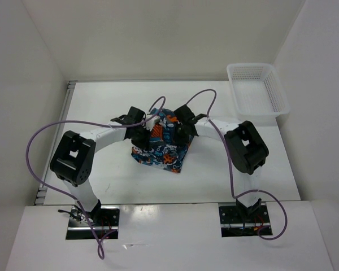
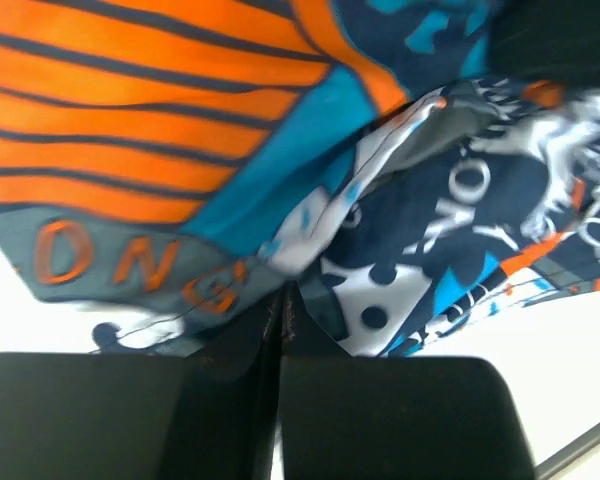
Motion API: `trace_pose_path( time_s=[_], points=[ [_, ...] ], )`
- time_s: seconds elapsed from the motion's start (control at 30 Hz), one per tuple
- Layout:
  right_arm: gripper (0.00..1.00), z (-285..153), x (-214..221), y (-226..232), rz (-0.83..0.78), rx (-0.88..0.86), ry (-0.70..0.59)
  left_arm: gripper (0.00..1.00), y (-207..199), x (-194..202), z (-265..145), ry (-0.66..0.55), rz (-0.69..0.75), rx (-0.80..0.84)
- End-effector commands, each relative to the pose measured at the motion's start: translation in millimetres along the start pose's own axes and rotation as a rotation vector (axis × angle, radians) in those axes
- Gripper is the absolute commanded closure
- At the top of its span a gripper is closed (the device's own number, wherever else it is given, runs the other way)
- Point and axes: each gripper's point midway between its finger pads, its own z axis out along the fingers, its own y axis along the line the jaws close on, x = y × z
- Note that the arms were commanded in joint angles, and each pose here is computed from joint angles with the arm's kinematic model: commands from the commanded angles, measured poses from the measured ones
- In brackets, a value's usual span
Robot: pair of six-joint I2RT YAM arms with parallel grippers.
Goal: Fold and stack the shorts
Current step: Fold the shorts
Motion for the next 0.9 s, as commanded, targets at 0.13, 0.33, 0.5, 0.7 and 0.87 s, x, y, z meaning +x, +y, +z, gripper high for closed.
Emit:
trace_pose_path(
  time_s=[0.13,0.33,0.5,0.7,0.87],
  points=[
    [0.79,20.8,10.0,-36.5,0.026,0.161,-0.016,0.98,-23.2,-21.5,-23.2,-0.072,0.024,0.106],
    [0.56,-67.3,-53.1,20.8,-0.019,0.060,-0.229,0.78,-42.8,-82.3,-88.7,-0.217,0.072,0.139],
    [0.03,-150.3,-85.8,38.6,-0.024,0.012,-0.421,0.33,-40.2,-125.1,-144.2,-0.365,0.092,0.139],
    [0.00,-233.2,-100.3,5.2,0.020,0.034,-0.598,0.09,-14.0,-144.1,-185.4,-0.487,0.074,0.085],
    [0.00,-276.1,-100.7,-47.9,0.103,0.127,-0.656,0.05,9.4,-131.4,-204.2,-0.526,0.028,0.035]
  ],
)
